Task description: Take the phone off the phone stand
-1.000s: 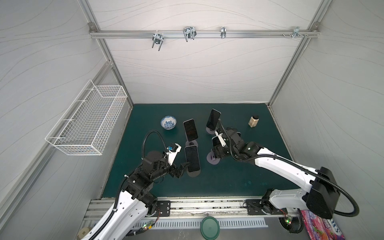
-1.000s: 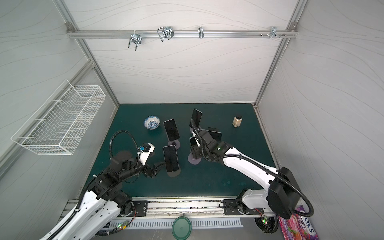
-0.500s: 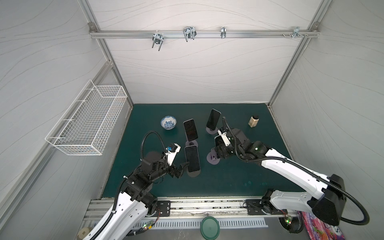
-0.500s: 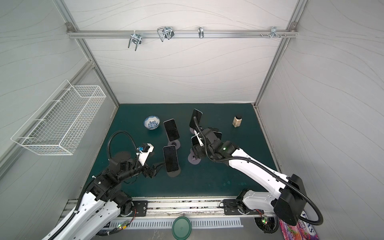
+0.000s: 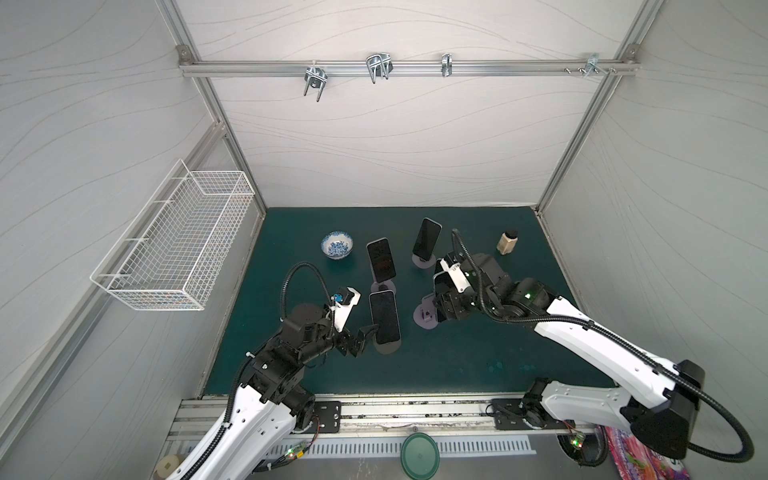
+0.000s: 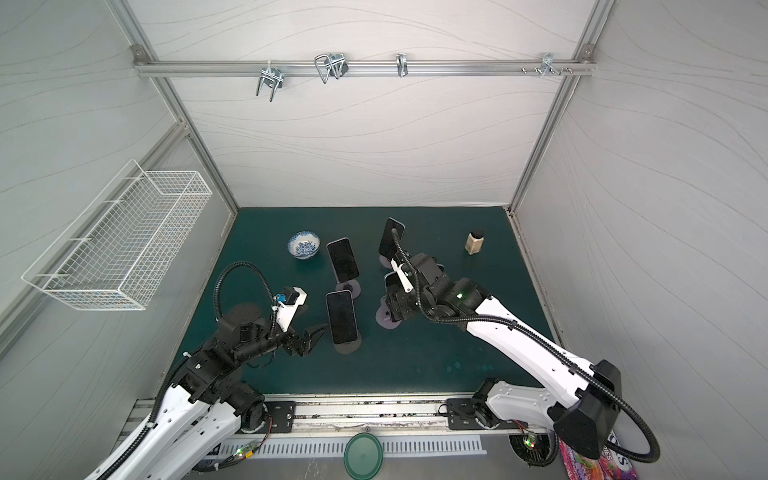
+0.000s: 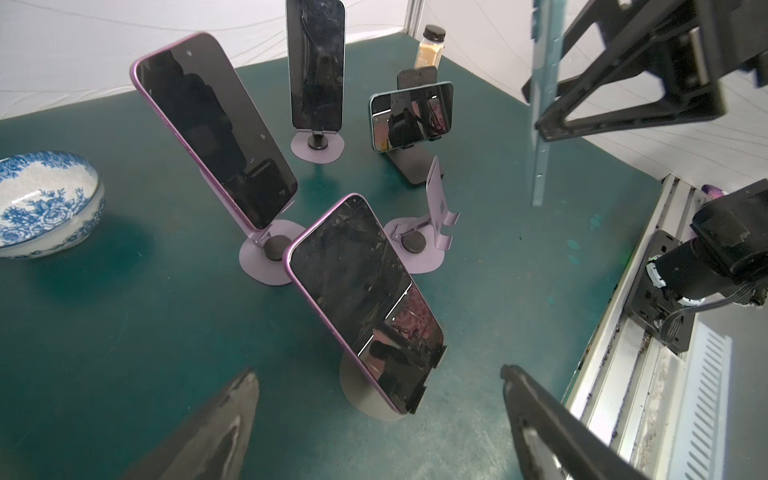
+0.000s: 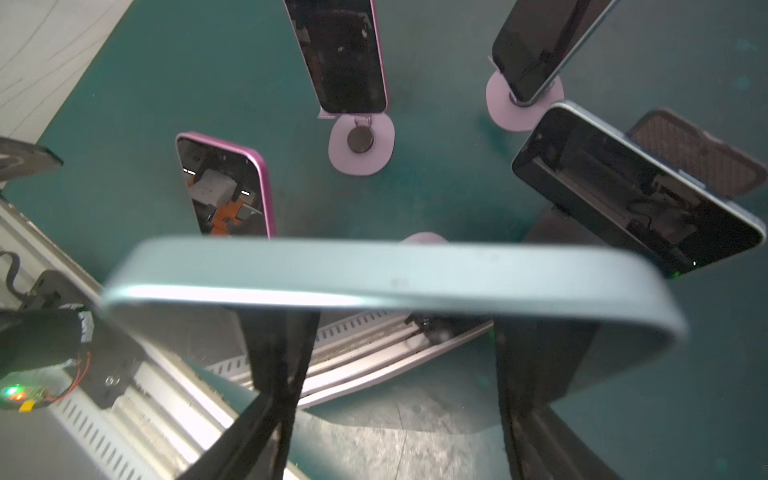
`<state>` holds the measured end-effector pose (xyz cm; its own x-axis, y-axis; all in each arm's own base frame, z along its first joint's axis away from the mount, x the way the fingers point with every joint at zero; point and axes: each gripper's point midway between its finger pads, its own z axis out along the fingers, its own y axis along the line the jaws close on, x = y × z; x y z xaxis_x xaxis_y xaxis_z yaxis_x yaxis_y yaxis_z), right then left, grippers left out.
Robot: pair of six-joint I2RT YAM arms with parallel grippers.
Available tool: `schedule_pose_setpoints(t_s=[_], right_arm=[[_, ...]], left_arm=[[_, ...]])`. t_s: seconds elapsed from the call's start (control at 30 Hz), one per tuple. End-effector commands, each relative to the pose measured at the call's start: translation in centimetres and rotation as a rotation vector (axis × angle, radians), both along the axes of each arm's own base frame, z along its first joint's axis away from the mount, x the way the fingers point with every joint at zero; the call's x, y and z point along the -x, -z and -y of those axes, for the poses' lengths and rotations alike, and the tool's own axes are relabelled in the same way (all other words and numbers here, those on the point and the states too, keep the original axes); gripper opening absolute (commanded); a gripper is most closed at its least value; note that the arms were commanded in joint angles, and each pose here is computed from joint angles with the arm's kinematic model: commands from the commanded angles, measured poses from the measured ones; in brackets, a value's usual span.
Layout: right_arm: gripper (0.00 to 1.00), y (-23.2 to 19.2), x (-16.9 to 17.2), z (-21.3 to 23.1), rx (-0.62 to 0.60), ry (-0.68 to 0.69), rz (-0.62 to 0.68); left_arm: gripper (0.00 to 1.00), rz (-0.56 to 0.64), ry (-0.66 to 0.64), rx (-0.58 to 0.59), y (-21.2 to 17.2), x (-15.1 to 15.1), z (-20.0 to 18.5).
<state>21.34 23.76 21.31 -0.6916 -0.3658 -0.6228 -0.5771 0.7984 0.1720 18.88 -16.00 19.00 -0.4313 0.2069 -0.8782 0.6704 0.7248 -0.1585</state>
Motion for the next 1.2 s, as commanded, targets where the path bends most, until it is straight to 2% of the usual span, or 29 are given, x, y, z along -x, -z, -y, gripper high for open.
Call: schedule_pose_setpoints(t_s=[0.0,0.23,0.47,0.57,0.87,1.17], right_arm=[[0.59,-2.6,1.1,0.8,-0.048,0.005,-0.008],[0.55,-2.4,2.6,3.7,0.017,0.028,-0.101],[0.55,-0.3,3.4,7.7,0.11,0.104,-0.244],[0.54,0.8,3.1,9.5,0.17,0.136,-0.3],[0.55,3.9,-0.2,12.3,0.194,0.234,-0.424],[0.56,8.7,-3.1,15.9,0.394,0.269,-0.427]], left_arm=[[0.92,0.061,0.01,0.008,-2.9,-0.2,0.2],[0.92,0.102,0.041,0.023,-6.3,-0.7,0.9],[0.89,0.121,0.083,0.093,-9.8,-2.1,2.9],[0.89,0.105,0.098,0.118,-10.1,-2.7,3.9],[0.89,0.047,0.169,0.131,-10.3,-2.6,8.9],[0.89,0.002,0.274,0.132,-10.3,-0.5,12.6]])
